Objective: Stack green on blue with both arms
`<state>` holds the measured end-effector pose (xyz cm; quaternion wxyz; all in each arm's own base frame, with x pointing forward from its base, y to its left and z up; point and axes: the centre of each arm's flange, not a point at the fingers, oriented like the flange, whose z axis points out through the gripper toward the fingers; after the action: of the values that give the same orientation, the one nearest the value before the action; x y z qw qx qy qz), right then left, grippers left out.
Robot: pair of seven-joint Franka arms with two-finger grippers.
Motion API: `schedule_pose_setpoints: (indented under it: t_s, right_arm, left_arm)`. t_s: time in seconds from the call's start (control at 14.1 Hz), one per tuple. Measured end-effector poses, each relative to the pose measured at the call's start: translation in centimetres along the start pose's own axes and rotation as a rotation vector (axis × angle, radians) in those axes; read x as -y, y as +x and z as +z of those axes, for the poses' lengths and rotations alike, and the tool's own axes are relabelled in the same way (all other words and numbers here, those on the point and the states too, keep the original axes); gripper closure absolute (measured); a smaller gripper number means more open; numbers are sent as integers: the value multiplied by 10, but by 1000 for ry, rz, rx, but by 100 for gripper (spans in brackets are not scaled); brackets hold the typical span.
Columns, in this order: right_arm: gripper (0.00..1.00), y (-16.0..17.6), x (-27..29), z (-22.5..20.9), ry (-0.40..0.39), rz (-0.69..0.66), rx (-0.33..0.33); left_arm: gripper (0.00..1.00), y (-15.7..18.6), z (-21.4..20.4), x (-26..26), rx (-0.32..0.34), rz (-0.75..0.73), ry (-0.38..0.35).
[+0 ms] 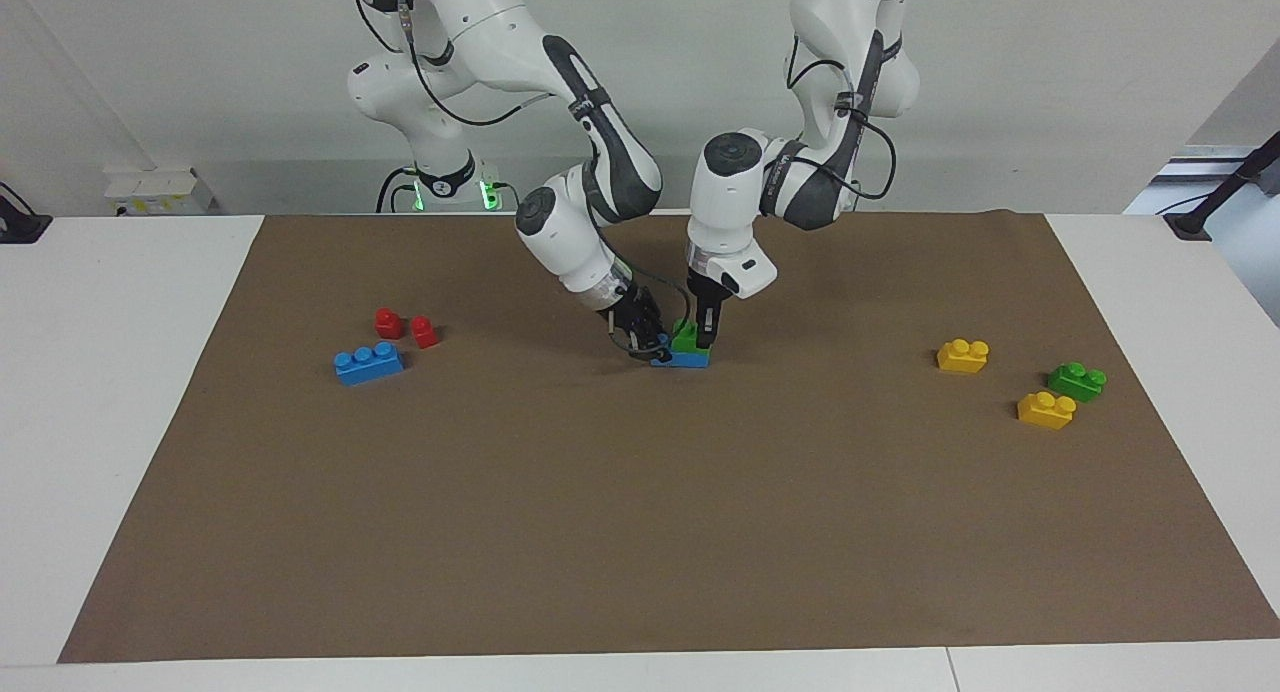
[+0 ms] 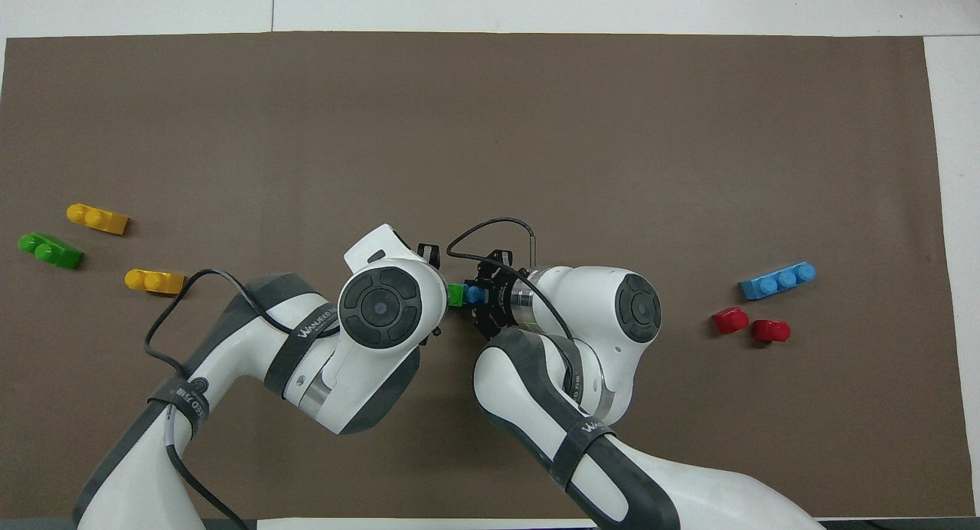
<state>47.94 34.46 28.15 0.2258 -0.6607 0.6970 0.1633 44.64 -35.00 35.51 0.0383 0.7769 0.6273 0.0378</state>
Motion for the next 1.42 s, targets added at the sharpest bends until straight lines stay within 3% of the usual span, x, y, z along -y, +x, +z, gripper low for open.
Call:
schedule_pose_setpoints:
  t_s: [0.21,0.28,0.57,0.64,0.71,1.07,1.28,1.42]
  right_arm:
    - [66,0,0,0,0,0,0]
    - [61,1,0,0,0,1,-1]
    - [17,7,4,-2,4,12,-4]
    - [4,9,7,-4,2,19,-2]
    - [0,15,14,-9,-9,34,4]
    - [0,96,84,-102,-95,101,51]
    - [0,145,117,-184,-183,23,-29]
    - [0,153,131,-232,-225,-85,-84]
  left_arm:
    - [63,0,1,0,-15,2,-4]
    - [49,6,2,-2,-22,0,-3]
    - [2,62,-28,-29,-42,-12,-18]
    - [0,78,-41,-35,-44,-17,-30]
    - [0,93,-53,-39,-47,-22,-38]
    - [0,164,-78,-60,-68,-23,-45]
    - [0,211,-82,-67,-83,32,-31]
    - [0,236,-86,-69,-92,125,-10]
